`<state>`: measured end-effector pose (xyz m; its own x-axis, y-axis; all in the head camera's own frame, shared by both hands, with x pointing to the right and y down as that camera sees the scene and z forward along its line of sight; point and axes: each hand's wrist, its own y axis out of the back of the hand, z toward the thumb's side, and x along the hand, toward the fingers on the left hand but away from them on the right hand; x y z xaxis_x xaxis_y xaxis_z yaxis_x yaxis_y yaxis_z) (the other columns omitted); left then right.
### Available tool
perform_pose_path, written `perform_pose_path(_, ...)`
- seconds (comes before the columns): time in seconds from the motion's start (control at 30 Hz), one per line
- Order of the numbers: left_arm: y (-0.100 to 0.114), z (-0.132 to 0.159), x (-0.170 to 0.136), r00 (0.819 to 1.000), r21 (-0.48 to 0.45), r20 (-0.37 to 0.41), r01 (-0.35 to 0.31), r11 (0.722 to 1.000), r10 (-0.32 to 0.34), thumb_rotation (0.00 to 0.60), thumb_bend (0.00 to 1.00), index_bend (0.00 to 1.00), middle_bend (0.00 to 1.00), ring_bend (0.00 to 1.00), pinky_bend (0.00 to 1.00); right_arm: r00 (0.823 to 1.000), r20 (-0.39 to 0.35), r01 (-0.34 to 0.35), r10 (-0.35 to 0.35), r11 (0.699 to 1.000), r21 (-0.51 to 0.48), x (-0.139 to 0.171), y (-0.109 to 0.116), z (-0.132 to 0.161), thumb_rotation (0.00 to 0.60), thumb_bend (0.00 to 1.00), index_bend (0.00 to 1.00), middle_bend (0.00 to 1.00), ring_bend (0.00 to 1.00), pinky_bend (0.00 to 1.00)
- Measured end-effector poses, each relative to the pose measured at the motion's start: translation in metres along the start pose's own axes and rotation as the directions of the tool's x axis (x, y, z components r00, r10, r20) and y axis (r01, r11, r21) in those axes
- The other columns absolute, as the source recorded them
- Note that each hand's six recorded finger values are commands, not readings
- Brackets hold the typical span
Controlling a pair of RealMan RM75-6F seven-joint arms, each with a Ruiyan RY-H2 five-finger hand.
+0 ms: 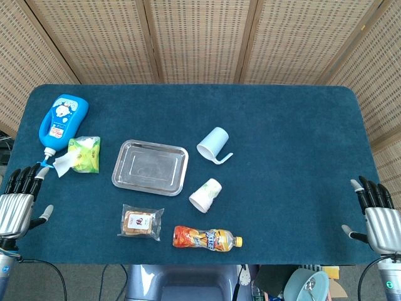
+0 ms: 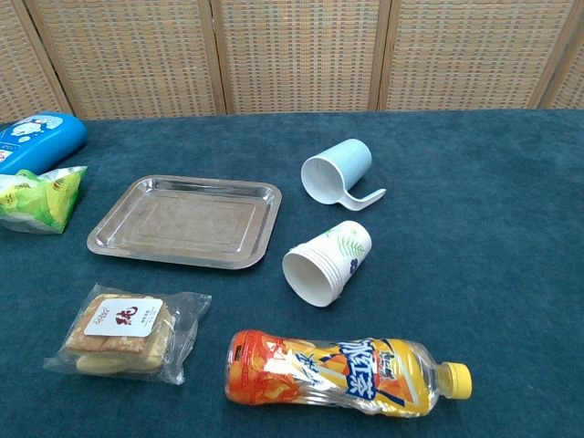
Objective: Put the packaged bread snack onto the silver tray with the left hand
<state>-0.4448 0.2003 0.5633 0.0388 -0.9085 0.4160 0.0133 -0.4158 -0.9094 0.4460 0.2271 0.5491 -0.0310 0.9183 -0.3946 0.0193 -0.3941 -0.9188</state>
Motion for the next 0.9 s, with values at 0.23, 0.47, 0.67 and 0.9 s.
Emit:
perform_pose_path(0.23,0.0,0.006,0.007,1.0,0.013,0.003,0.014,1.0,-0.014,0.6,0.32,0.0,0.0,0.0,0.0,1.0,0.008,-0.004,0.004,1.0,-0.003,-0.002,-0.001,-0.004,0.6,0.09,0.0,0.0,0.0,0.0)
perform_pose_path(0.47,-0.001,0.011,0.004,0.999,0.009,-0.018,0.041,0.999,-0.041,0.6,0.32,0.0,0.0,0.0,0.0,1.0,-0.002,-0.006,0.006,1.0,-0.002,-0.006,0.0,-0.005,0.6,0.09,0.0,0.0,0.0,0.0)
perform_pose_path(0.67,-0.004,0.023,0.002,0.996,0.0,0.009,0.084,0.996,-0.084,0.6,0.32,0.0,0.0,0.0,0.0,1.0,-0.007,-0.008,0.008,1.0,-0.004,-0.007,0.0,-0.006,0.6,0.09,0.0,0.0,0.0,0.0)
perform_pose_path(0.9,-0.009,0.035,0.005,0.992,-0.009,0.044,0.118,0.993,-0.118,0.6,0.32,0.0,0.0,0.0,0.0,1.0,-0.005,0.004,-0.004,1.0,-0.013,-0.008,0.003,-0.01,0.6,0.09,0.0,0.0,0.0,0.0)
